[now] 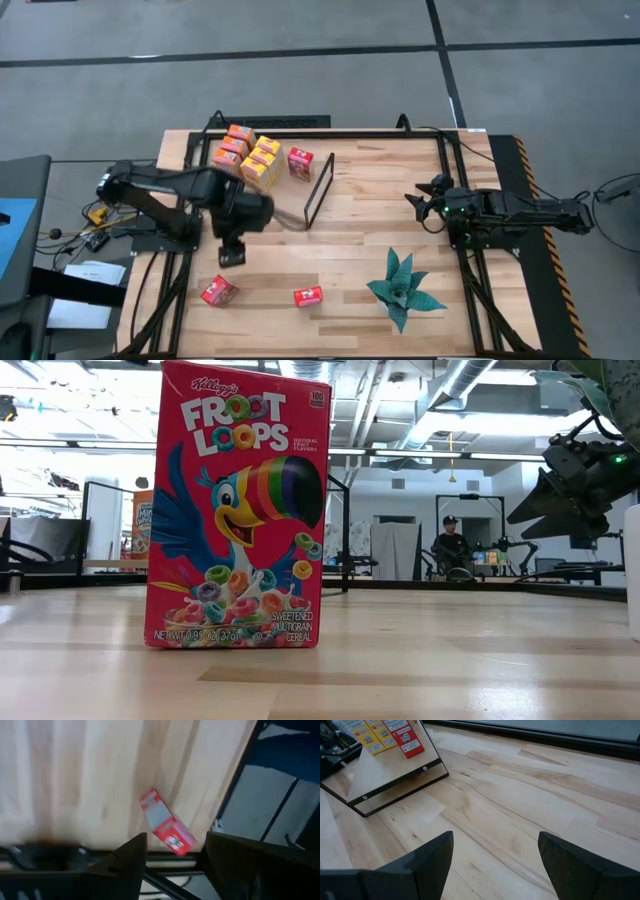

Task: Stack cereal on shelf
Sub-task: Put the left red cereal box aligned with the other red cereal box on the shelf

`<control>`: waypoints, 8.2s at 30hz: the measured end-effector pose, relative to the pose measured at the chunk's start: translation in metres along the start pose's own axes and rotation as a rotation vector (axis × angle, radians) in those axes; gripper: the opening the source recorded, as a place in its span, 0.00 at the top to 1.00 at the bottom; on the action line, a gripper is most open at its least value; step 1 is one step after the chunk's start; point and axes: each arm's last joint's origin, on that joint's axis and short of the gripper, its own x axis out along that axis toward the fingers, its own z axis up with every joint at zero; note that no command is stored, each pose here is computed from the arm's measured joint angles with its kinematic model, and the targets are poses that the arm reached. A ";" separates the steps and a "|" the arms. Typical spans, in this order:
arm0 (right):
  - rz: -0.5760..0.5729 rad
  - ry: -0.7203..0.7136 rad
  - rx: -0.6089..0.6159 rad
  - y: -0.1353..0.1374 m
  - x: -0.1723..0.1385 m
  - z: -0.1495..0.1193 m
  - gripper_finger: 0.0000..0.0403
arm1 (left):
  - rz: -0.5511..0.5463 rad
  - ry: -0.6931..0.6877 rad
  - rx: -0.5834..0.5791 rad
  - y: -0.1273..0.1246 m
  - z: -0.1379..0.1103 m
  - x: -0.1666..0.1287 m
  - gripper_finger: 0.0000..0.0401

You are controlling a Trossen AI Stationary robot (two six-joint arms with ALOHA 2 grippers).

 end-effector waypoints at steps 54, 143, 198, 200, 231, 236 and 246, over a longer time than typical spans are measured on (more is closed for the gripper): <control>0.002 0.001 0.001 0.000 0.000 0.000 0.21 | 0.230 -0.168 -0.595 -0.068 -0.094 0.123 0.46; 0.010 -0.002 0.004 0.001 0.000 0.000 0.21 | 0.149 -0.024 -0.447 -0.062 -0.093 0.148 0.56; 0.009 -0.001 0.004 0.001 0.000 0.000 0.21 | 0.161 -0.347 -0.010 0.069 0.010 0.053 0.63; 0.010 -0.002 0.005 0.001 0.000 0.001 0.21 | 0.181 -0.369 0.047 0.073 0.016 0.046 0.63; 0.013 -0.006 0.040 0.001 0.000 0.001 0.21 | 0.575 -0.205 0.775 0.133 0.088 -0.014 0.63; 0.013 -0.005 0.042 0.001 0.000 0.001 0.21 | 0.548 -0.152 0.814 0.142 0.105 -0.014 0.63; 0.012 -0.004 0.041 0.001 0.000 0.001 0.21 | 0.540 -0.149 0.895 0.161 0.114 -0.015 0.63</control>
